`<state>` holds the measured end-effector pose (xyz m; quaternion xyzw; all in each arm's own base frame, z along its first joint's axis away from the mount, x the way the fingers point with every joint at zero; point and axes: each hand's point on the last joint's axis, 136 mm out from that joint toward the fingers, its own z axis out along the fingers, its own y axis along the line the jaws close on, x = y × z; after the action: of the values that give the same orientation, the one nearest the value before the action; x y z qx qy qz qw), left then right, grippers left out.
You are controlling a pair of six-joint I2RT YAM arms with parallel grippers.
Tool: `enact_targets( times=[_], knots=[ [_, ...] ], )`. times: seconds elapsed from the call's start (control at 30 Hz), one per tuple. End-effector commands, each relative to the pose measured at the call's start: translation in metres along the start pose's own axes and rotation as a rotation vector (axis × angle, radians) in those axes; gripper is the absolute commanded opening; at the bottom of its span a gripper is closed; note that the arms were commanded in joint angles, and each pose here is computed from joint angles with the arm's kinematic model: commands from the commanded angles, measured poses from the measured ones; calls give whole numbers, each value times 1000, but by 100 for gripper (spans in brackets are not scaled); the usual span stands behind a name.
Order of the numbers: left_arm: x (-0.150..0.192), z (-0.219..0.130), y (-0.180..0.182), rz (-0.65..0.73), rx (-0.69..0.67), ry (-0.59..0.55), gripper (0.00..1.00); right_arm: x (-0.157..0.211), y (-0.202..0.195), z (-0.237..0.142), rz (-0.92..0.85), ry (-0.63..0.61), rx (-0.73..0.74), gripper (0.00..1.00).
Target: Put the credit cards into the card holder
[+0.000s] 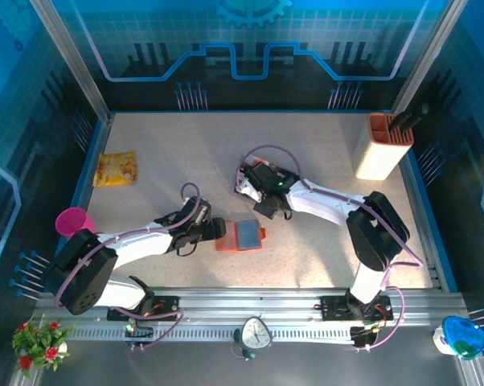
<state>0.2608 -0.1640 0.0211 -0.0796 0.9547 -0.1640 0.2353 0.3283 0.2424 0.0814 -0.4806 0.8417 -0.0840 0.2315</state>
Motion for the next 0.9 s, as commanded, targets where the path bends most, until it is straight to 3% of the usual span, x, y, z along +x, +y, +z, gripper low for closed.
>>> enact_targets(
  times=[0.0, 0.17, 0.4, 0.67, 0.87],
  knots=[
    [6, 11, 4, 22, -10, 21, 78, -12, -5, -23, -17, -67, 31, 0],
    [5, 10, 4, 25, -9, 20, 78, -30, 0, -55, 44, -169, 0, 0],
    [5, 9, 5, 32, -19, 20, 77, -47, 28, -81, 339, -330, -225, 0],
    [3, 7, 7, 34, -30, 16, 78, -43, 70, -62, 690, -355, -488, 0],
    [1, 5, 7, 38, -36, 11, 77, -33, 90, -40, 829, -325, -597, 0]
  ],
)
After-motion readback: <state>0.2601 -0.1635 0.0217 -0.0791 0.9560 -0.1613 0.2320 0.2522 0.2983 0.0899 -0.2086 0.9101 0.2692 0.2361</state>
